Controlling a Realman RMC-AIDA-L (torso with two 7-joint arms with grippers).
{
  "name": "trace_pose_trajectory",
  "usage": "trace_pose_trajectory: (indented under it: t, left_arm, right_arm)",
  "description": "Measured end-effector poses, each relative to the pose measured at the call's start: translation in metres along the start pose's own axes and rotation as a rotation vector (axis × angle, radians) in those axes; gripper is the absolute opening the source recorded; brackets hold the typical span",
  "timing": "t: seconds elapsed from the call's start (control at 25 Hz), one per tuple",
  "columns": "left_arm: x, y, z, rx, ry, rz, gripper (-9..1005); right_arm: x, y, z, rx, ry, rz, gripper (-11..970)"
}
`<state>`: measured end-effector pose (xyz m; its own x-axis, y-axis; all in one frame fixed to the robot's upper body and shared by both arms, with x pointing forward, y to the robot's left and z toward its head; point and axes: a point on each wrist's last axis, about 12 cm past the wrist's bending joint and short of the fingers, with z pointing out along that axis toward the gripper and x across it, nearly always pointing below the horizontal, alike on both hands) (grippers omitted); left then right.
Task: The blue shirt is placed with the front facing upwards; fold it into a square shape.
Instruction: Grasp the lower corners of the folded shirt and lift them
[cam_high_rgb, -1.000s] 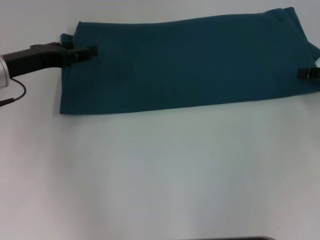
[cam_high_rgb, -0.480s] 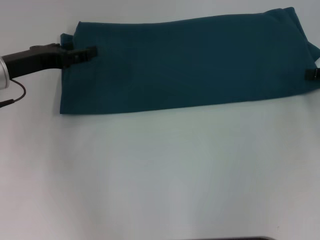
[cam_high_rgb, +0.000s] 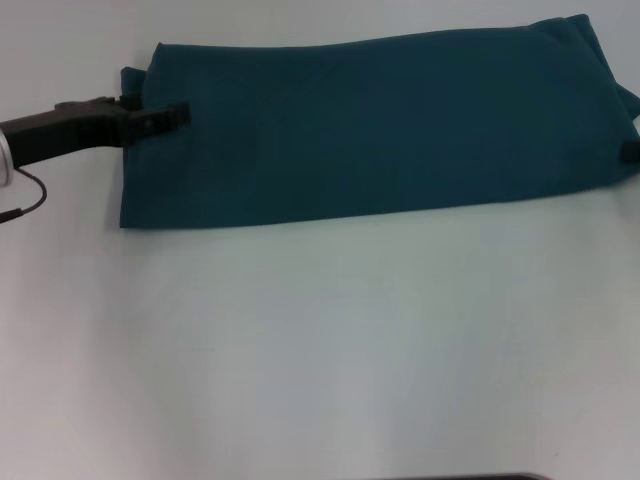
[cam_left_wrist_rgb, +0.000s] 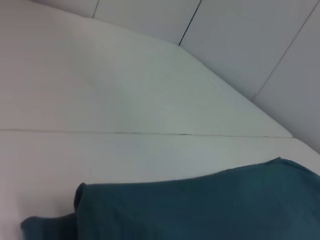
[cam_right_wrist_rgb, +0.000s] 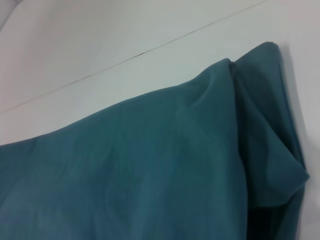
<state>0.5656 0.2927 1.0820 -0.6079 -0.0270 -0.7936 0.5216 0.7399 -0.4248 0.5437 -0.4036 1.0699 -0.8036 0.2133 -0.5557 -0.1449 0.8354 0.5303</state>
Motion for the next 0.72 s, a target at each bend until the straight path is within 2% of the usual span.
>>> trace_pose_trajectory:
  t: [0.2,0.44,0.72]
  left_arm:
    - [0.003,0.003,-0.007,0.001,0.016,-0.022,859]
    - [0.008,0.005,-0.02,0.043,0.075,-0.082,860]
    - [0.017,0.011,-0.021,-0.015,0.147,-0.148,860]
  right_arm:
    - [0.0,-0.001,0.0,0.003,-0.001,0.001,21]
    - [-0.001,-0.001,-0.002,0.001,0.0,0.003,21]
    - [-0.001,-0.001,-0.001,0.006,-0.003,0.003,22]
